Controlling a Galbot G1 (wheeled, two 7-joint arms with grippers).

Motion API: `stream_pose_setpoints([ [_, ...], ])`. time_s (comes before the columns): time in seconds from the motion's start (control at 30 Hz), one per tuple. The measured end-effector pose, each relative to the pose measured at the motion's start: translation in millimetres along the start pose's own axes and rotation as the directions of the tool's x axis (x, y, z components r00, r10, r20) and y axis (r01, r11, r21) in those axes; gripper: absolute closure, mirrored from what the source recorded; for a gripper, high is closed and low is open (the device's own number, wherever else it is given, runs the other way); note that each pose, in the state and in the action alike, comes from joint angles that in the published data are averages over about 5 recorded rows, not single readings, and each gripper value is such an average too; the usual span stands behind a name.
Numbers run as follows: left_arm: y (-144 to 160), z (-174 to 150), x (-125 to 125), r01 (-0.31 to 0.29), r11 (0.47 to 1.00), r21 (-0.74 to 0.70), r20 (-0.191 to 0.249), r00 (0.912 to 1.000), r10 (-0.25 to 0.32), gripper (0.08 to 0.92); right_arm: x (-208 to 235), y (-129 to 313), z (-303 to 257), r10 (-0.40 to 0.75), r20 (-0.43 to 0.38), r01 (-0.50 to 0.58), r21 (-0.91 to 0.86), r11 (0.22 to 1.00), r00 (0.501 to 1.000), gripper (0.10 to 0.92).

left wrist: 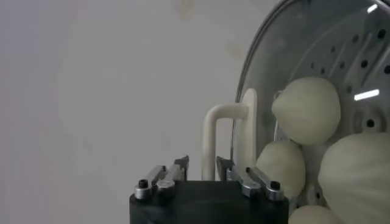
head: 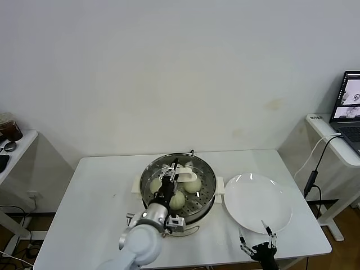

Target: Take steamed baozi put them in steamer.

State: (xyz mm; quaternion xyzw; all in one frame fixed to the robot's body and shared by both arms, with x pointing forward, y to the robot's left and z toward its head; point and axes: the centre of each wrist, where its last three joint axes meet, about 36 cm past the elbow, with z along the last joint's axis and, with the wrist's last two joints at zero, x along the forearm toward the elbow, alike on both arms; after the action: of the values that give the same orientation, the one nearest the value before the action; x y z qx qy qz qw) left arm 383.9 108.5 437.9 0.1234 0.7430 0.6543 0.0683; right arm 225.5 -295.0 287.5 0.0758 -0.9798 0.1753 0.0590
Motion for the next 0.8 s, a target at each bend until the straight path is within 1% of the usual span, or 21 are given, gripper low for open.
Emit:
stream_pose_setpoints([
  [0.13,2.6,2.6,15.1,0.005,0.993,0.114,0.013,0.9999,-0.006,0.37,-0.5,0.6,-1.2,-0.001,0.003,0.001,-0.002,1.0,1.0,0.2],
  [0.27,3.6,8.6,36.2,-0.002,0.957,0.291,0.045,0.9989,-0.011,0.257,-0.2,1.6,-1.4,-0.004,0.002,0.004,-0.004,1.0,1.0,0.2],
  [0.37,2.2,17.8,55.0,-0.013,0.902,0.432,0.079,0.9966,-0.023,0.196,0.4,2.8,-1.2,-0.009,0.002,0.009,-0.007,1.0,1.0,0.2],
  [0.43,1.1,24.8,68.6,-0.015,0.852,0.524,0.096,0.9945,-0.041,0.182,1.0,3.3,-1.2,-0.014,0.003,0.014,-0.008,1.0,1.0,0.2],
  [0.5,0.2,31.4,83.5,-0.011,0.793,0.61,0.101,0.9928,-0.064,0.178,1.7,3.4,-1.5,-0.019,0.005,0.019,-0.01,1.0,1.0,0.2],
  [0.57,-1.4,37.2,99.3,-0.002,0.728,0.686,0.092,0.9922,-0.084,0.177,2.4,3.4,-2.4,-0.025,0.009,0.025,-0.013,1.0,1.0,0.2],
  [0.63,-4.7,42.6,115.8,0.012,0.657,0.753,0.068,0.9931,-0.096,0.177,3.2,3.6,-3.5,-0.032,0.012,0.033,-0.018,0.999,0.999,0.2],
  [0.7,-9.8,47.7,132.4,0.034,0.584,0.811,0.031,0.9945,-0.1,0.177,4.2,4.0,-5.0,-0.041,0.015,0.041,-0.027,0.999,0.999,0.2],
  [0.8,-19.2,54.1,155.0,0.081,0.475,0.876,-0.042,0.9948,-0.093,0.177,5.9,5.1,-7.7,-0.056,0.019,0.056,-0.047,0.997,0.998,0.2],
])
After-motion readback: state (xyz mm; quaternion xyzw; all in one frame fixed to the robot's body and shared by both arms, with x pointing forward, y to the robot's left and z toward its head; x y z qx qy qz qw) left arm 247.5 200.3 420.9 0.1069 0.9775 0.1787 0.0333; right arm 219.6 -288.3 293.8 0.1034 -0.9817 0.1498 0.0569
